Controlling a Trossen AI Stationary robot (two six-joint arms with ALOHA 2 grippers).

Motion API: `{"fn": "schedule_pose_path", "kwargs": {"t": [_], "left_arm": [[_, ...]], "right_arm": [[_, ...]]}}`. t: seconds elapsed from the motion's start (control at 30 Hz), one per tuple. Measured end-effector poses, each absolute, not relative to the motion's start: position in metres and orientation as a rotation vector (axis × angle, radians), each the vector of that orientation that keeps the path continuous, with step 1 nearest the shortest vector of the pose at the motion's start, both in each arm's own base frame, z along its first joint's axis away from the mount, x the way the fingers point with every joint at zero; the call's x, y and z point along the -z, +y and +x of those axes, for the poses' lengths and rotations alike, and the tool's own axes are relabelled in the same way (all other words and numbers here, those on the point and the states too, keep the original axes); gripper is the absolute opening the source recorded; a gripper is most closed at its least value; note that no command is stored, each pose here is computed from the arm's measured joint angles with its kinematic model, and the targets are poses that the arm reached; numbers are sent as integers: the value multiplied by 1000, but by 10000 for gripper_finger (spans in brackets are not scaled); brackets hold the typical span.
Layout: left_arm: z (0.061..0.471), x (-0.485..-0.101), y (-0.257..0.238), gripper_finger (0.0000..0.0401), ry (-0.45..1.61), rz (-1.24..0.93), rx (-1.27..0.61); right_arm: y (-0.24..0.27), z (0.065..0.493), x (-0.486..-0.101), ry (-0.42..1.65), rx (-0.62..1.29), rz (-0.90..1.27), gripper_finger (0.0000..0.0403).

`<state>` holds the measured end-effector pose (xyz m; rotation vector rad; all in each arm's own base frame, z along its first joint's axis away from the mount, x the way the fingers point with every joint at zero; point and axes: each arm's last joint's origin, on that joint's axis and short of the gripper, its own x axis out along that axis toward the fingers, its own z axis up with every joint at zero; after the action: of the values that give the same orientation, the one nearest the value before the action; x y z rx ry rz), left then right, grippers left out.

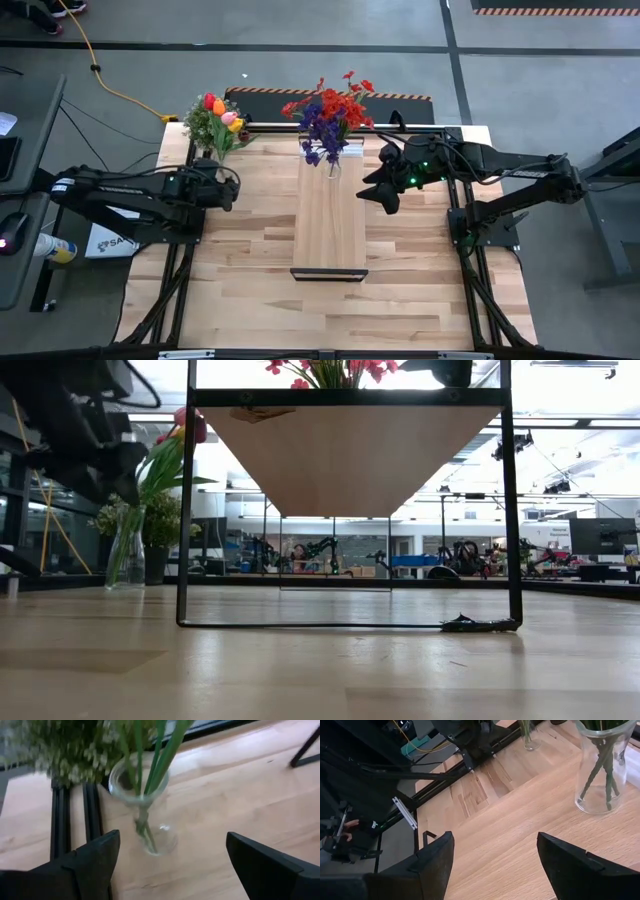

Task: Pick and place flowers into a vace then onto a shelf
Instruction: Put the transparent vase on the shelf

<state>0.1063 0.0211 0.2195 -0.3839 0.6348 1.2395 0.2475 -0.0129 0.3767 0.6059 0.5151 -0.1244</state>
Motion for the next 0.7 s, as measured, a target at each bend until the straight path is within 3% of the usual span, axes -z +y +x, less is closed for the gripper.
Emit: {"fn": "schedule_pose_path", "kwargs": {"t": [0.7], "left_arm": [[106,-187,23,395,520,-406,-1308]], "right_arm": [[-12,247,-377,527,74,598,272]]}}
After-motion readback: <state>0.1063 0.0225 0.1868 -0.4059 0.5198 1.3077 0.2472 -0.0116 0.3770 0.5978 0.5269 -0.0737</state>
